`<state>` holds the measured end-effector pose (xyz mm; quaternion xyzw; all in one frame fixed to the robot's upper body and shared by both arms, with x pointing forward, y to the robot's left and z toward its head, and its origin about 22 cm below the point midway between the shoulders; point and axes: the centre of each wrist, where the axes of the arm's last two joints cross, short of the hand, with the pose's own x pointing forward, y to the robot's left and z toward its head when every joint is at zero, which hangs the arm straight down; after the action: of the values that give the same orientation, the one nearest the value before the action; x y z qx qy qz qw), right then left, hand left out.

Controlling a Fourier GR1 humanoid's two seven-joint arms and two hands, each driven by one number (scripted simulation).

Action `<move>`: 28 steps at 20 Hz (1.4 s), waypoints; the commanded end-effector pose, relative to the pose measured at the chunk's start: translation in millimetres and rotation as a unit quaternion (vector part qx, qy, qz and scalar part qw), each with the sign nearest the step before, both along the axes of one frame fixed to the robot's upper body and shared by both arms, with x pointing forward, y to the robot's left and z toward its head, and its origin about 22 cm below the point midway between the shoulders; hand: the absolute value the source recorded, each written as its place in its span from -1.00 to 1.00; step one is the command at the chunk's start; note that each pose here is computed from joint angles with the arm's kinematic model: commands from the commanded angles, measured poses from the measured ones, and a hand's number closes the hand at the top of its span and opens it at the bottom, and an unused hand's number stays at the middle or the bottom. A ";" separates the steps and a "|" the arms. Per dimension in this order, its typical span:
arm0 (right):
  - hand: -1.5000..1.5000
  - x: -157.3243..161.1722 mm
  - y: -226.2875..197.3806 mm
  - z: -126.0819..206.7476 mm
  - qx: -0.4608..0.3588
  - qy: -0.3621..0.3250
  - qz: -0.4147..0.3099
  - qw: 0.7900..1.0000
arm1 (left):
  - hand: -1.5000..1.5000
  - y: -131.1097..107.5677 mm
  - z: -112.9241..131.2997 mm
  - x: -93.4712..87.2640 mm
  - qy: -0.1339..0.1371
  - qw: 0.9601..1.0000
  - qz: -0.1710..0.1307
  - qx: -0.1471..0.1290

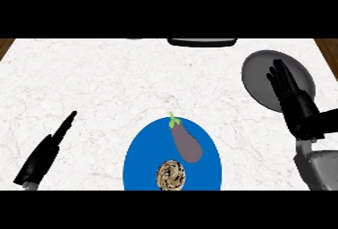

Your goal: Pick the cupcake from the plate and place it in the pan

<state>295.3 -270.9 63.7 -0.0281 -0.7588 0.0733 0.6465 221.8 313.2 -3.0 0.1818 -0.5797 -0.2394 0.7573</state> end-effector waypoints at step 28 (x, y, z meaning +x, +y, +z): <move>-1.00 -171.0 190.8 3.2 -0.284 -0.027 -0.096 0.954 | 0.00 -53.7 -43.6 -17.2 -0.001 0.923 0.204 -0.326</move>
<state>112.1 -93.8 40.4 -0.2417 -0.7475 0.2223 0.5774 216.0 265.7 -34.0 0.0679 -0.6002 0.1277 0.7866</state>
